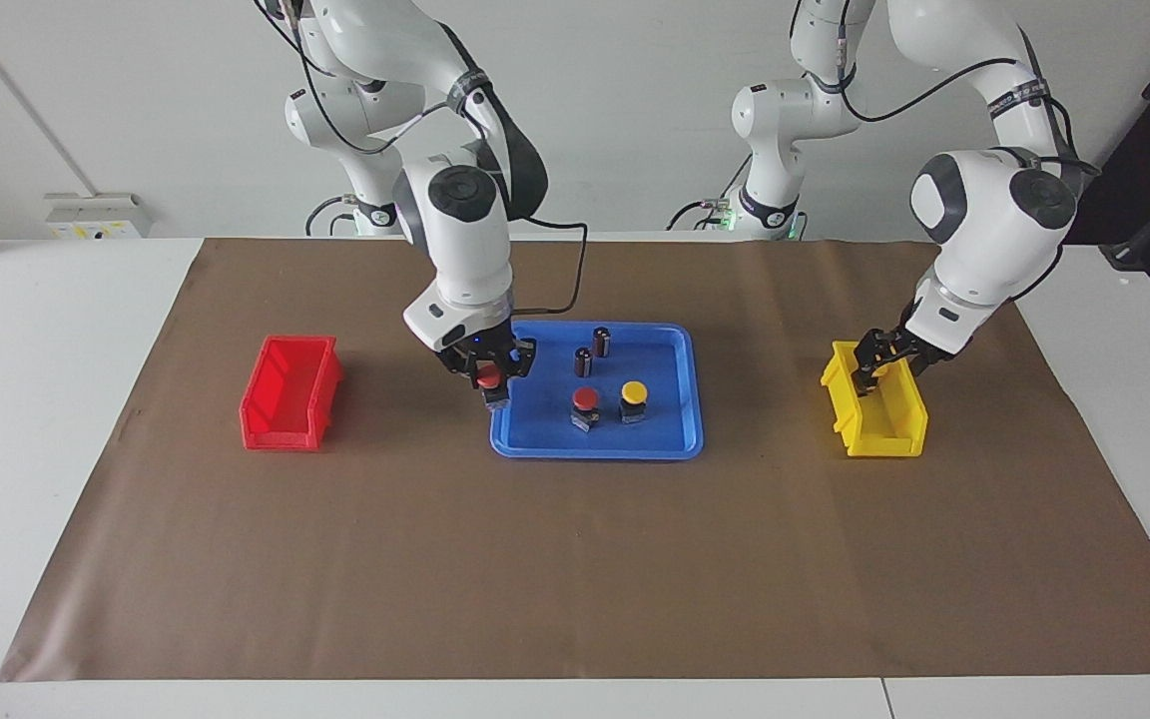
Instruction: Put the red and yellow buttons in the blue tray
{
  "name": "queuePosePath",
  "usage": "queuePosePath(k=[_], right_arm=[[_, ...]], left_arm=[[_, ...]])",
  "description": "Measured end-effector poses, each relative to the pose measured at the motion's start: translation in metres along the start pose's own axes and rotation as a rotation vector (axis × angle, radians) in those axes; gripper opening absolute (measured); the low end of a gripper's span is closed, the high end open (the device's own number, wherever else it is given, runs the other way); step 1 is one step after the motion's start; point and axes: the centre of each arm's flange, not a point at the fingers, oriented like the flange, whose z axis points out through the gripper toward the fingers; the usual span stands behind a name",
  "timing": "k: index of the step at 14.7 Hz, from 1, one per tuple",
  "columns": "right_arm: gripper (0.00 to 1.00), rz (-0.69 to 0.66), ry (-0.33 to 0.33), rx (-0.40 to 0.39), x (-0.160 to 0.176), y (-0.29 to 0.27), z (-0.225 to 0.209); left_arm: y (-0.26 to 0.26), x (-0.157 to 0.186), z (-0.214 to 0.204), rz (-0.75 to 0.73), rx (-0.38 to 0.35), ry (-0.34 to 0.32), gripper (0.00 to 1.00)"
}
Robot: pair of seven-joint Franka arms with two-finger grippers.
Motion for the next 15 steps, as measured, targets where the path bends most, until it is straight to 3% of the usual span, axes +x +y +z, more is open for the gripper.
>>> queuePosePath(k=[1, 6, 7, 9, 12, 14, 15], right_arm=[[0.41, -0.003, -0.006, -0.005, -0.001, -0.007, 0.012], [0.41, -0.014, -0.009, -0.010, -0.003, -0.018, 0.031], [0.46, -0.014, -0.009, -0.011, -0.004, -0.018, 0.032], [0.67, -0.008, -0.014, -0.021, 0.001, -0.016, 0.024], [0.99, 0.050, -0.008, -0.050, 0.037, 0.011, -0.037], [1.00, 0.117, -0.004, -0.054, 0.064, 0.062, -0.091], [1.00, 0.133, -0.006, -0.053, 0.071, 0.093, -0.120]], left_arm=[[-0.007, -0.002, 0.004, 0.006, 0.000, -0.003, 0.74], [-0.018, -0.013, 0.035, 0.008, 0.001, 0.002, 0.72], [-0.018, -0.016, 0.041, 0.007, 0.001, -0.004, 0.72], [-0.018, -0.020, 0.047, 0.007, 0.001, -0.014, 0.72], [-0.018, -0.027, 0.054, 0.007, 0.001, -0.031, 0.68], [-0.018, -0.031, 0.055, 0.007, 0.001, -0.035, 0.42], [-0.018, -0.032, 0.055, 0.007, 0.001, -0.034, 0.41]])
